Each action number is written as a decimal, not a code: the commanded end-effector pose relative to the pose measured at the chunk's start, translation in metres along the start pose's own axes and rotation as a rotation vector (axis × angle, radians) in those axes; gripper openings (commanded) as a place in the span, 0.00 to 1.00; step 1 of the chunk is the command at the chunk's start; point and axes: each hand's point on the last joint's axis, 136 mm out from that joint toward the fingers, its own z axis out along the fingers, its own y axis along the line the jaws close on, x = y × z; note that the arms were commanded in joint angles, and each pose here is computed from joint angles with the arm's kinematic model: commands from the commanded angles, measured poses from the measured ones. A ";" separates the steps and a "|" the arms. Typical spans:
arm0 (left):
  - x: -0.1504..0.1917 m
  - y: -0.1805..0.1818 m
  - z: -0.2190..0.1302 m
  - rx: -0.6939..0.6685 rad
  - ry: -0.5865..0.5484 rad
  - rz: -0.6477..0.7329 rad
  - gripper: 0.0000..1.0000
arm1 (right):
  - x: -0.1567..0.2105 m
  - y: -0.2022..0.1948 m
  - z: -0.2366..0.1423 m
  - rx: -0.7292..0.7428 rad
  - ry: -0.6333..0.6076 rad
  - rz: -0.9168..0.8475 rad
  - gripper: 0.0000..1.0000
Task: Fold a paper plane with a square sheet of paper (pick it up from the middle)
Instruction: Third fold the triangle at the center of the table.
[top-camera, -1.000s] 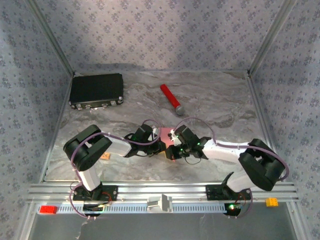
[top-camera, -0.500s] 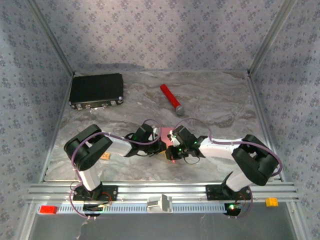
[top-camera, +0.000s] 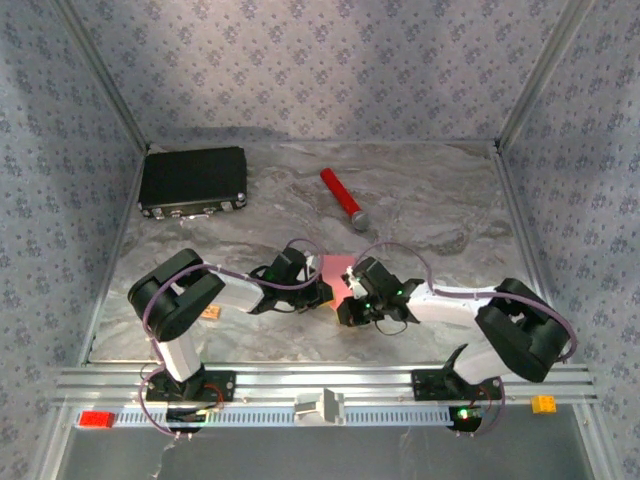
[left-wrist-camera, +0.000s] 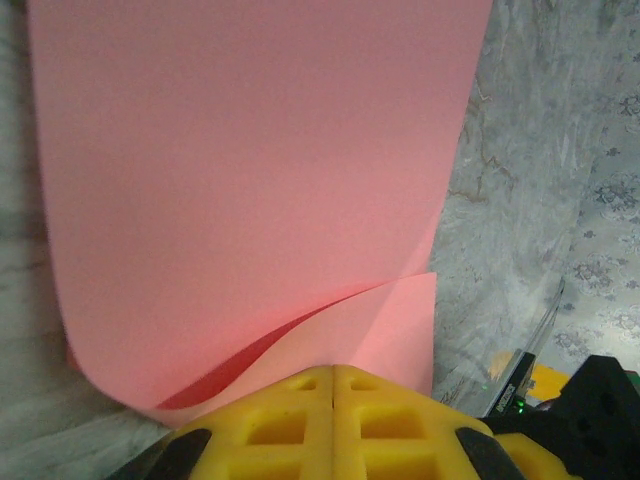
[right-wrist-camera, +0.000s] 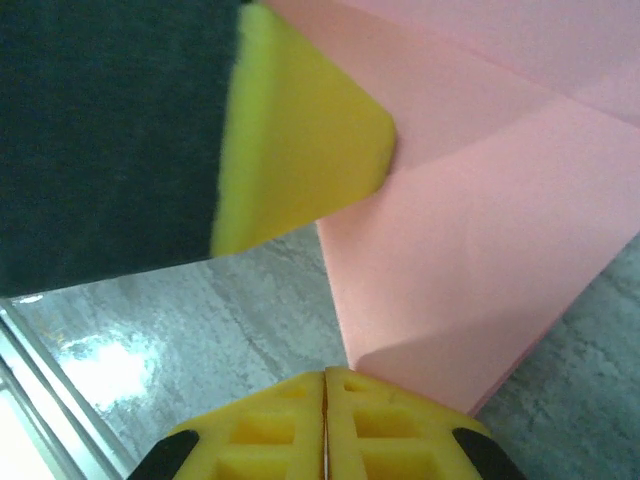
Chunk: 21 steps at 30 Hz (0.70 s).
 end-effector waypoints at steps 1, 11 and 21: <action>0.003 0.018 0.006 -0.067 0.011 -0.005 0.00 | -0.010 0.012 -0.009 -0.026 -0.027 0.002 0.09; 0.003 0.017 0.006 -0.066 0.013 -0.004 0.00 | -0.016 0.007 0.014 -0.011 0.012 0.019 0.11; 0.003 0.021 0.007 -0.079 0.014 -0.010 0.00 | 0.024 -0.014 0.006 0.002 0.049 0.090 0.11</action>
